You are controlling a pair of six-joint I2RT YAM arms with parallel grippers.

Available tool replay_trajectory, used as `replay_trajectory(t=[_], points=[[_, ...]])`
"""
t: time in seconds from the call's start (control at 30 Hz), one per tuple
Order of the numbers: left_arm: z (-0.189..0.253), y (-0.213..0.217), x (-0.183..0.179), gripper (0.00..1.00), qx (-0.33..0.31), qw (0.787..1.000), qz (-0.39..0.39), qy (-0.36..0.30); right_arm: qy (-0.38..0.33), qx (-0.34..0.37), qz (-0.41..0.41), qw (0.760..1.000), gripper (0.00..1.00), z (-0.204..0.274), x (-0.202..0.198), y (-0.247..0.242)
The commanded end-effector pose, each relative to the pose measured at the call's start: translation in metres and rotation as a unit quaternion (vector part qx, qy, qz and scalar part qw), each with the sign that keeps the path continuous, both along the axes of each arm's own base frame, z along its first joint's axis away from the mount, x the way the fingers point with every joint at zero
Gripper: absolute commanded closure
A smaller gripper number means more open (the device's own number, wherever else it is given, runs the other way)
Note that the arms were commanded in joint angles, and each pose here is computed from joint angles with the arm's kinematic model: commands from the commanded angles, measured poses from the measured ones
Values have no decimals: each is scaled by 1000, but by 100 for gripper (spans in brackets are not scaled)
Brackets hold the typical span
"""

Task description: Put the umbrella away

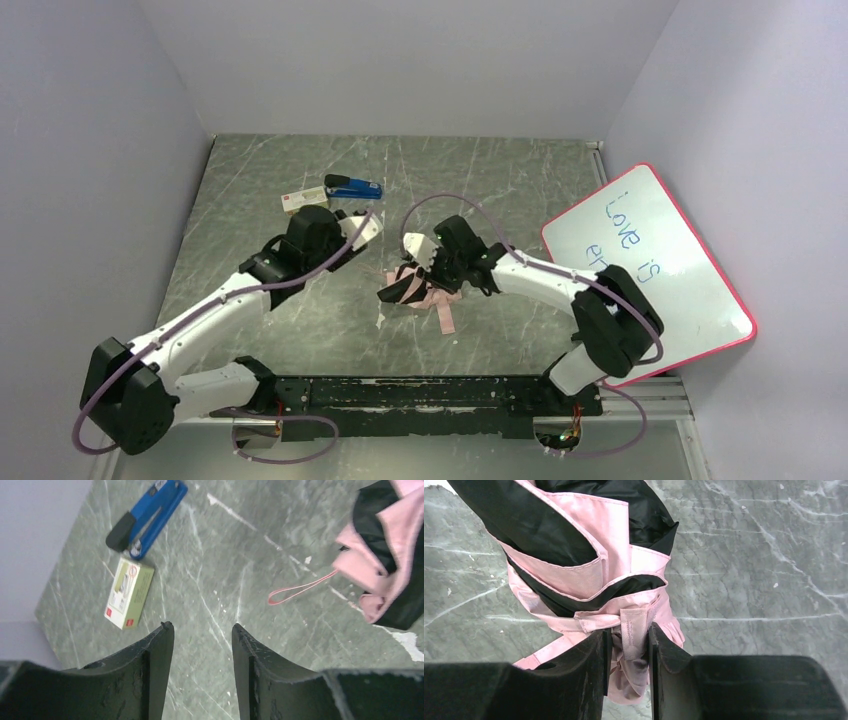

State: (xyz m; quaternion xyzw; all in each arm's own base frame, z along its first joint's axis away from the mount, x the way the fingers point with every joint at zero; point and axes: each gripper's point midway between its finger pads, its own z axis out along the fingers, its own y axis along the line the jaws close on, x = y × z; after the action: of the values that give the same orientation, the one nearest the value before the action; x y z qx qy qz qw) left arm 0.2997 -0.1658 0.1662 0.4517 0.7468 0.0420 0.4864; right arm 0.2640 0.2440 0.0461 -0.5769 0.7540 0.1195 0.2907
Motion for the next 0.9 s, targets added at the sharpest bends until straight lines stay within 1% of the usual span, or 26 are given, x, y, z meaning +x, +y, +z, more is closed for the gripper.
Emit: replay_trajectory(t=[0.0,0.13,0.2,0.27,0.3,0.4,0.5,0.57,0.73,0.87], points=[[-4,12,8,49,-54,997,18,58,-12,-98,-18,995,96,-36,-21,-41],[2,9,27,48,-86,991,7,105,-51,-126,-15,991,96,-40,-32,-48],[5,-8,27,47,-97,984,-33,143,-62,-142,-7,988,97,-45,-39,-51],[8,-30,23,45,-111,973,-87,185,-70,-151,-5,986,97,-48,-45,-54],[9,-43,17,44,-121,962,-123,211,-74,-152,-4,986,97,-49,-47,-54],[12,-64,11,37,-133,941,-174,258,-92,-154,-4,984,97,-49,-50,-55],[3,-81,8,32,-116,928,-206,288,-109,-156,-4,982,97,-47,-51,-54],[-8,-94,2,30,-94,919,-228,308,-119,-156,-3,981,97,-47,-53,-53],[-46,-131,-23,30,-36,902,-259,343,-125,-161,6,979,98,-50,-59,-50],[-69,-146,-34,29,-14,893,-276,356,-125,-162,9,979,98,-52,-63,-49]])
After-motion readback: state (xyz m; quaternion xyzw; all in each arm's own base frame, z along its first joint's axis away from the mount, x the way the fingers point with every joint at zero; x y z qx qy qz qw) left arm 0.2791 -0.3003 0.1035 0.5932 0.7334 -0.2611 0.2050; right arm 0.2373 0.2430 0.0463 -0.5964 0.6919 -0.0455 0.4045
